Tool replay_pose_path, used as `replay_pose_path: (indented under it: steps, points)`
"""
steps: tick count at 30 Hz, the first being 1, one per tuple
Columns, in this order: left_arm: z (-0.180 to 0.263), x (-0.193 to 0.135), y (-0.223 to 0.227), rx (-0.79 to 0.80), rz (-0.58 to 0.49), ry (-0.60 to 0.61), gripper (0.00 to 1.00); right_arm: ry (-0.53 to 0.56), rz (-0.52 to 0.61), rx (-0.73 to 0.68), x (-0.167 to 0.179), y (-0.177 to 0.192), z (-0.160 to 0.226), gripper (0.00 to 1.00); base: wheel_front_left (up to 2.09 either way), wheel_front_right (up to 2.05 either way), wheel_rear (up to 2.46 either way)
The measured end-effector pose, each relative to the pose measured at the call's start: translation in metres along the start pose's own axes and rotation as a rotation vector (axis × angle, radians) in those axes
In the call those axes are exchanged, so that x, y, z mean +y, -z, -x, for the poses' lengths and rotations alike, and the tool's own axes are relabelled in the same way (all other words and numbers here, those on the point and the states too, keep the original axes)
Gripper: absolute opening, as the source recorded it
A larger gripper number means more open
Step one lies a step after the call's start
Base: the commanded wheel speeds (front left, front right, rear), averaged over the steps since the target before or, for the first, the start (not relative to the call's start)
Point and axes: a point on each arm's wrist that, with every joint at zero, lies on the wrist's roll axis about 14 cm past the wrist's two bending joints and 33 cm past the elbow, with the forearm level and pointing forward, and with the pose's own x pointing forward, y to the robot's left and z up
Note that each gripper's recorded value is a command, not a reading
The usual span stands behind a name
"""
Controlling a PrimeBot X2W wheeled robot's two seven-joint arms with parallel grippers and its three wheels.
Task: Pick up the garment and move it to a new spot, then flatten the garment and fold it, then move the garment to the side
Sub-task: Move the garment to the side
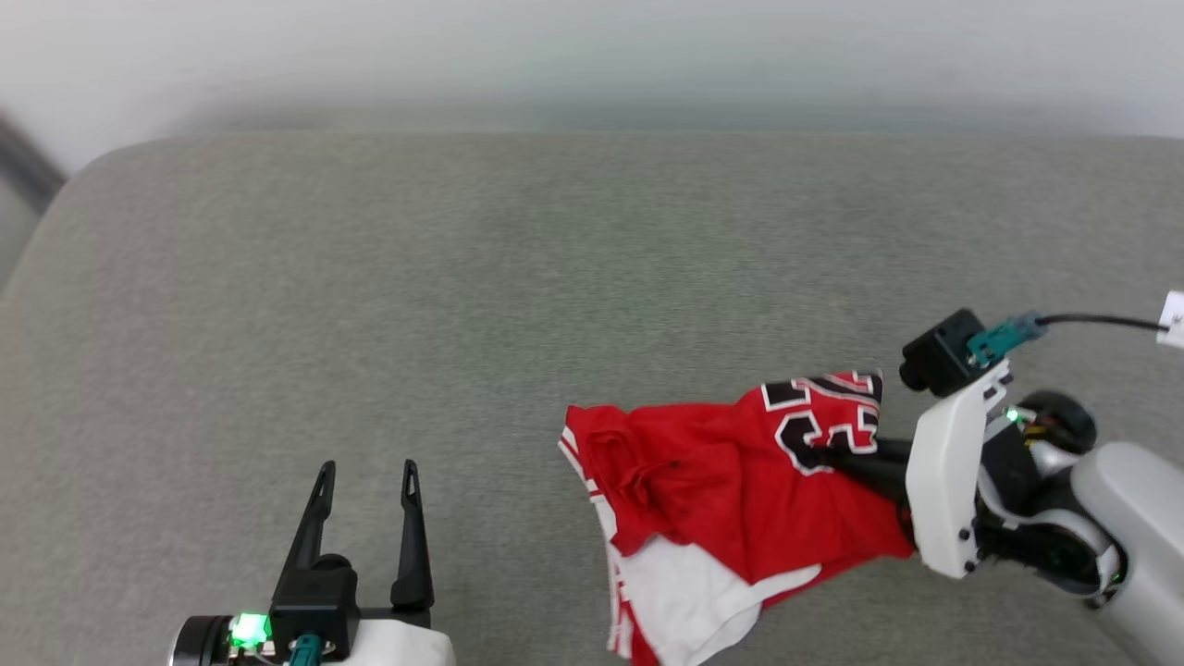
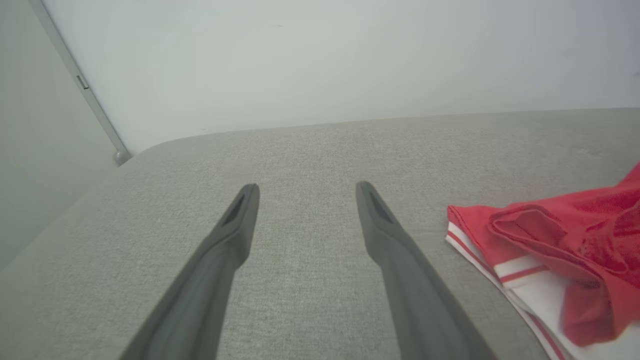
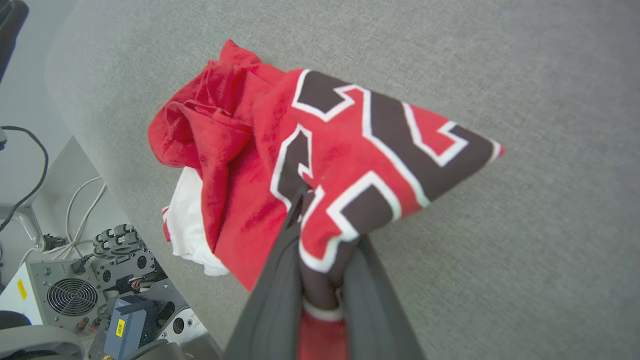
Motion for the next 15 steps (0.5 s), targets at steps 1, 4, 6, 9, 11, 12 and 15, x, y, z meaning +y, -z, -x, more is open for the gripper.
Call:
replay_pose_path:
  steps: [1,4,6,9,11,12,15]
  points:
    - [-0.001,-0.002,0.000,-0.001,0.002,0.008,1.00,0.011,0.032,-0.015,-0.001,-0.006,0.007,0.00,0.00,0.00,0.00]
    - [-0.008,-0.012,-0.002,-0.011,0.010,0.038,1.00,0.065,0.121,-0.048,-0.011,-0.018,0.031,0.00,0.00,0.00,0.00]
    - [-0.013,-0.021,-0.003,-0.017,0.018,0.065,1.00,0.108,0.164,-0.061,-0.020,-0.023,0.048,0.00,0.00,0.00,0.00]
    - [-0.024,-0.036,-0.003,-0.022,0.030,0.113,1.00,0.182,0.193,-0.072,-0.039,-0.026,0.071,0.00,0.00,0.00,0.00]
    - [-0.032,-0.047,-0.002,-0.024,0.034,0.151,1.00,0.242,0.190,-0.082,-0.056,-0.026,0.087,0.00,0.00,0.00,0.00]
    - [-0.037,-0.054,-0.002,-0.029,0.035,0.171,1.00,0.271,0.179,-0.088,-0.065,-0.025,0.094,0.00,0.00,0.00,0.00]
    - [-0.049,-0.071,0.001,-0.033,0.038,0.221,1.00,0.377,0.166,-0.081,-0.099,-0.021,0.116,0.00,0.00,0.00,0.00]
